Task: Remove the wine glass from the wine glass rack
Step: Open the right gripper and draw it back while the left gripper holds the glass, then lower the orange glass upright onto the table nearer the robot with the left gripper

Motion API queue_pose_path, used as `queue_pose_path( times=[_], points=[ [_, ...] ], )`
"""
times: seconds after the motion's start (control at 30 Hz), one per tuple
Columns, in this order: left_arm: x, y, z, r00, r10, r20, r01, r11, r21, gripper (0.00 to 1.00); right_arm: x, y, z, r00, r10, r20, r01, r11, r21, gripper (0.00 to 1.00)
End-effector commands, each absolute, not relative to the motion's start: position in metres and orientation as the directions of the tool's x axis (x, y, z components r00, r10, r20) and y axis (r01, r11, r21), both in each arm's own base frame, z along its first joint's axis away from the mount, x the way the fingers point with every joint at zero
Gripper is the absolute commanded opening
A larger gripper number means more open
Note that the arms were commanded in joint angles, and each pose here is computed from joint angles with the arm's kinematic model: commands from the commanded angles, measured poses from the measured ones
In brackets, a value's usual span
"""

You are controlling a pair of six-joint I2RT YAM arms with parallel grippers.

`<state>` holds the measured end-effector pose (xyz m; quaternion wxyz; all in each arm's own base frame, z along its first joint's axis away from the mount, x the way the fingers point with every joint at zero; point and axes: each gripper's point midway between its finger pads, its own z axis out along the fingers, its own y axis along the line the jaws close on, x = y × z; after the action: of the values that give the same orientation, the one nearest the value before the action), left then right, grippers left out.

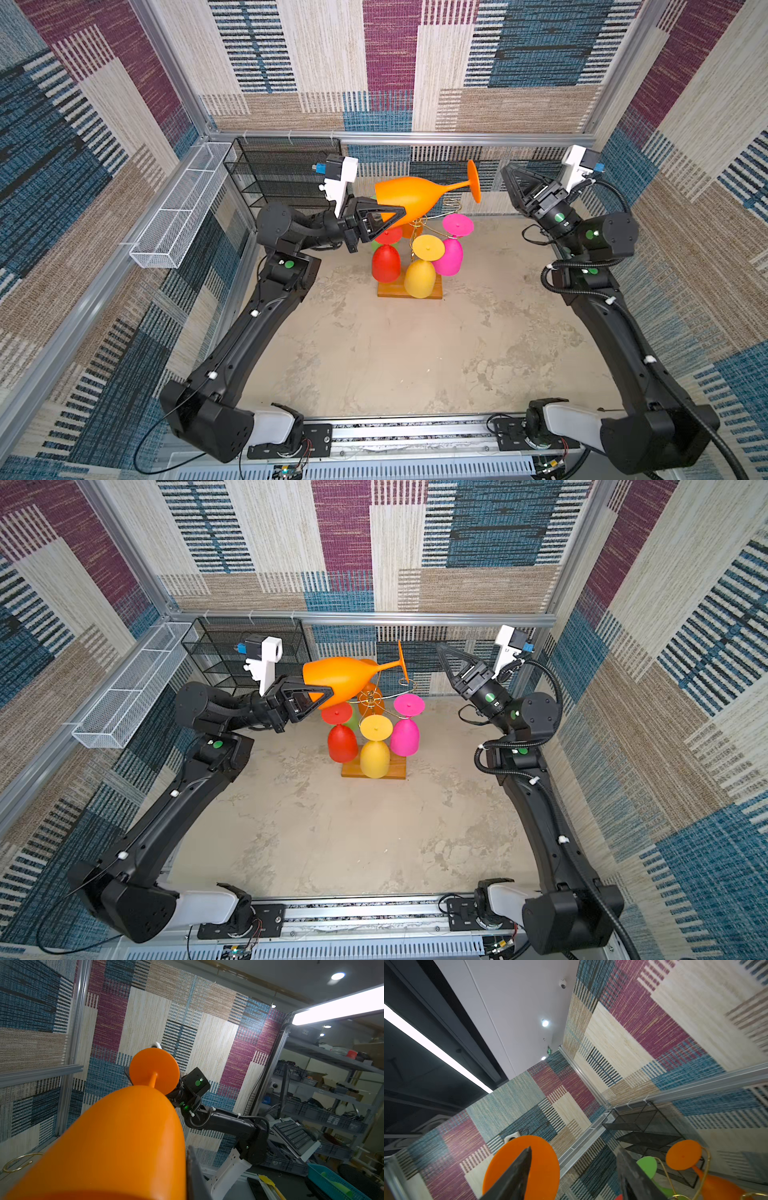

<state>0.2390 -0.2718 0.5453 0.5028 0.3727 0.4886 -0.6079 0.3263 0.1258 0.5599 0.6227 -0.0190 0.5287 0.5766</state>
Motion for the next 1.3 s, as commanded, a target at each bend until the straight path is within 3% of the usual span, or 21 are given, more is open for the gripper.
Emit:
queue_pose_path(
  times=[0.0, 0.13, 0.3, 0.6, 0.93, 1.27],
  points=[
    [0.248, -0.279, 0.497, -0.204, -0.063, -0.977, 0.968, 0.137, -0.211, 0.00, 0.355, 0.094, 0.514, -0.103, 0.601, -0.793, -0.496, 0.660, 0.564, 0.70],
    [0.223, -0.284, 0.479, -0.179, 0.073, -0.981, 0.973, 0.163, -0.165, 0.00, 0.350, 0.067, 0.505, -0.021, 0.567, -0.824, -0.357, 0.765, 0.536, 0.73],
    [0.199, -0.293, 0.435, -0.154, 0.327, -0.933, 0.971, 0.226, -0.081, 0.00, 0.355, 0.049, 0.486, -0.004, 0.546, -0.838, -0.244, 0.812, 0.530, 0.75],
    [0.183, -0.293, 0.334, -0.171, 0.754, -0.634, 0.956, 0.283, 0.078, 0.00, 0.372, 0.048, 0.463, -0.054, 0.534, -0.844, -0.205, 0.821, 0.533, 0.76],
    [0.188, -0.309, 0.230, -0.209, 0.941, -0.266, 0.964, 0.244, 0.106, 0.00, 0.389, 0.053, 0.443, -0.122, 0.528, -0.840, -0.200, 0.816, 0.542, 0.76],
    [0.191, -0.327, 0.171, -0.209, 0.972, -0.104, 0.973, 0.217, 0.072, 0.00, 0.394, 0.046, 0.433, -0.134, 0.503, -0.854, -0.162, 0.839, 0.520, 0.77]
  ],
)
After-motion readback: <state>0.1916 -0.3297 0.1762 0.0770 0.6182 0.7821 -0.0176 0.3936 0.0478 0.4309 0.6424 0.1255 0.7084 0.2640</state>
